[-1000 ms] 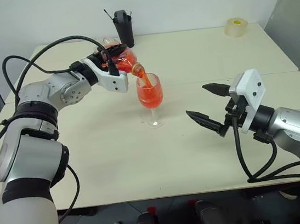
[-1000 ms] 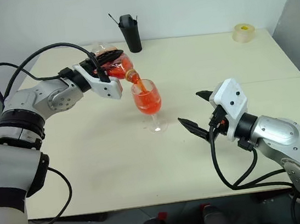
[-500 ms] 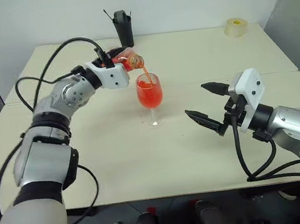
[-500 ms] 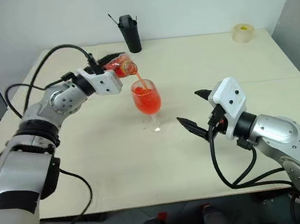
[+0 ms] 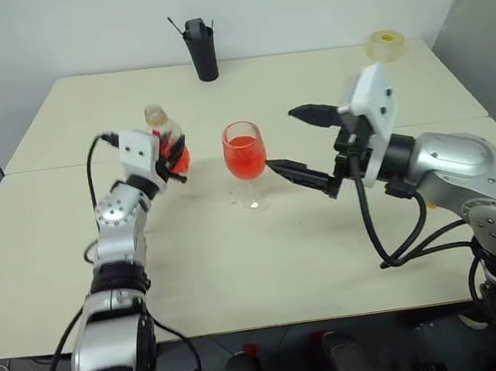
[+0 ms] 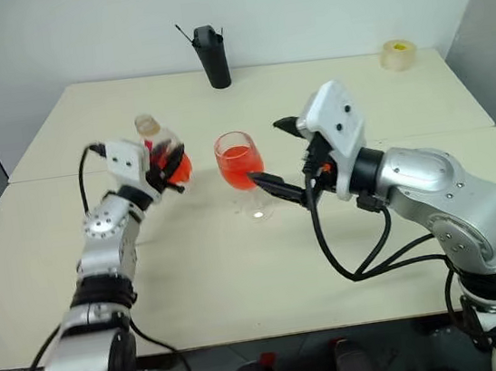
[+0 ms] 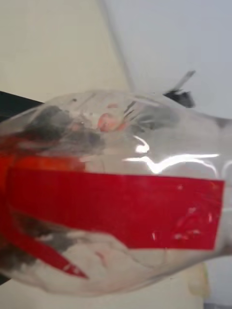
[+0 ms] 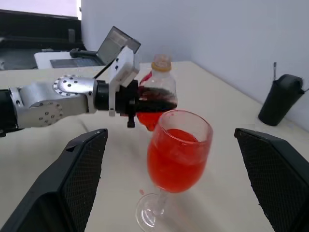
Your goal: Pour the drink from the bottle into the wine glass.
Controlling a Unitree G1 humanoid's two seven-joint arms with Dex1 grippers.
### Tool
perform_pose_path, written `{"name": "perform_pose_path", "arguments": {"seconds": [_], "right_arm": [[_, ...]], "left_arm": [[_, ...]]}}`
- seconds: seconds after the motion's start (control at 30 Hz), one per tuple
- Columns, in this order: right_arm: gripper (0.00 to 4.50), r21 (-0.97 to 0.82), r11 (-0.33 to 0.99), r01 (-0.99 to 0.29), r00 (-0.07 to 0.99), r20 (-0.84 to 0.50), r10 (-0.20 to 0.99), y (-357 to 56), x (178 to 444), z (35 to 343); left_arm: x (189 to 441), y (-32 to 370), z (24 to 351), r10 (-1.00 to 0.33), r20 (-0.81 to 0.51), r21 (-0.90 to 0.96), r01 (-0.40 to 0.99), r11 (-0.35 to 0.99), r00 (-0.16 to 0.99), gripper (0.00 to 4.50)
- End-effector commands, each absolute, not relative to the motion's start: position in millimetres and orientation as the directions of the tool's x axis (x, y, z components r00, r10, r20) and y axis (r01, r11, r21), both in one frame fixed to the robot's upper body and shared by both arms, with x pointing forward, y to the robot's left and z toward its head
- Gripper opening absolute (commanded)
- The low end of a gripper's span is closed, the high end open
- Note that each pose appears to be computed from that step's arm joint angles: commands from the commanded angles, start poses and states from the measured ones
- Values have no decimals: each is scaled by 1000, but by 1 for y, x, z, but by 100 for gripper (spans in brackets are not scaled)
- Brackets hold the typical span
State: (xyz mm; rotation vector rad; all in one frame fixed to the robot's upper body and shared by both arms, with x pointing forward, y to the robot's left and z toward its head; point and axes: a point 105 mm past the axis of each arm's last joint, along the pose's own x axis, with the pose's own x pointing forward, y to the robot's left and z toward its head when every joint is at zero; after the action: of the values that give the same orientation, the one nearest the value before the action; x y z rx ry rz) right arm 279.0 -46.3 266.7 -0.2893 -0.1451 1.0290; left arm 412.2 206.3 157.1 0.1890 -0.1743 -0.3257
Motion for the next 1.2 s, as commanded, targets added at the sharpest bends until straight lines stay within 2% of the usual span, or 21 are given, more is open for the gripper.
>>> {"name": "perform_pose_path", "arguments": {"seconds": [0.03,0.23,0.3,0.33,0.6,0.63,0.87,1.2], "right_arm": [[450,-287,437,-853,467,-43,883,-39,274,276],[450,-278,388,-879,427,-98,899,-32,271,277],[450,-281,376,-883,418,-106,902,-31,270,276],[450,-282,371,-885,414,-109,904,-30,270,276],[450,-289,368,-884,412,-108,905,-28,271,276],[450,-290,370,-882,414,-106,904,-29,271,276],[450,-296,382,-876,431,-120,894,-33,275,273],[450,-305,384,-872,441,-145,886,-38,281,267]], "left_arm": [[403,213,169,-227,189,115,208,971,955,92],[392,223,151,-128,141,65,120,991,982,92],[392,228,148,-97,126,47,92,995,987,162],[391,229,146,-92,116,42,87,995,989,181],[386,222,139,-102,86,47,98,994,991,429],[386,223,140,-97,86,50,93,994,992,448],[381,227,147,-109,89,102,100,990,990,448],[357,228,158,-122,99,118,110,987,988,448]]}}
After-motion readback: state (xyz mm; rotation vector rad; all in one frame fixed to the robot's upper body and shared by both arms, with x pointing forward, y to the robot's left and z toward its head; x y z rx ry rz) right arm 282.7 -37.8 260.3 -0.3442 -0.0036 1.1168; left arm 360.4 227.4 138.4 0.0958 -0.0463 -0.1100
